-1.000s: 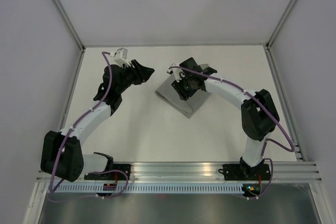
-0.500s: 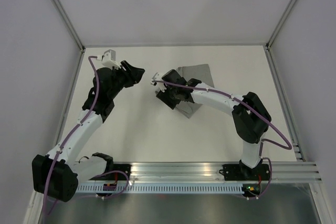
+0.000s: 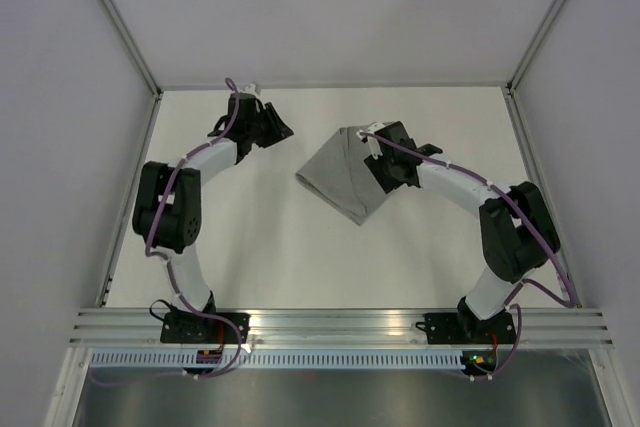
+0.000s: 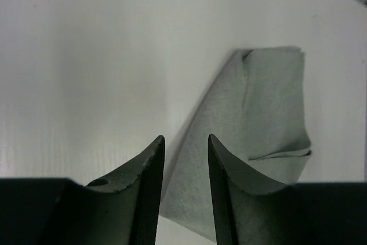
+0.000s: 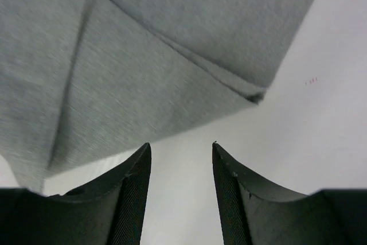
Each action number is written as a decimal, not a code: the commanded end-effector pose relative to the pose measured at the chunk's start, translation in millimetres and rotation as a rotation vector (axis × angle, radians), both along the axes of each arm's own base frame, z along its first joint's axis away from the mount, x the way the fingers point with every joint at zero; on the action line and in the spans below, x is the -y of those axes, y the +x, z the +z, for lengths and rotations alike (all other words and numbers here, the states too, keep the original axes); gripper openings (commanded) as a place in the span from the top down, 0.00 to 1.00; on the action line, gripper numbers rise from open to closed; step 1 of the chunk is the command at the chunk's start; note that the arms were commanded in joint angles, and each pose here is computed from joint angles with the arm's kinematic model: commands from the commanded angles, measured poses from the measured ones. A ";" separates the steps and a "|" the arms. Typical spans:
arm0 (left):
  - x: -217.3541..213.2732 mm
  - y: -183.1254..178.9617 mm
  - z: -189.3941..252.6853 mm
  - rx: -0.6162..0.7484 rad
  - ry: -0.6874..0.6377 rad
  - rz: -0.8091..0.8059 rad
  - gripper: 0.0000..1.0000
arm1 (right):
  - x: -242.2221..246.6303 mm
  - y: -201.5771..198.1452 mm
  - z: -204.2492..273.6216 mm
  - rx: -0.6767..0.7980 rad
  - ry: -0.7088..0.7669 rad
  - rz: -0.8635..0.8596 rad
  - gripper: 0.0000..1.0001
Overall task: Fold the napkin, place the utensils inside, and roll it up
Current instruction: Fold the napkin
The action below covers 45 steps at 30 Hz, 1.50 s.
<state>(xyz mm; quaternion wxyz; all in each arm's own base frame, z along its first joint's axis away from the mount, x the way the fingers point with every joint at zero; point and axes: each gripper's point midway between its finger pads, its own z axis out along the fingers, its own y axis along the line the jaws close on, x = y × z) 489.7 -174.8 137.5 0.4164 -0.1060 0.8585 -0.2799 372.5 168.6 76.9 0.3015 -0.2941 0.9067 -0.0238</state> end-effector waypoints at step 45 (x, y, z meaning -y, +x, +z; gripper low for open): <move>43.8 -108.2 -108.0 -0.184 -0.060 0.018 0.67 | 23.1 69.4 -62.5 -0.120 -0.026 -0.015 0.62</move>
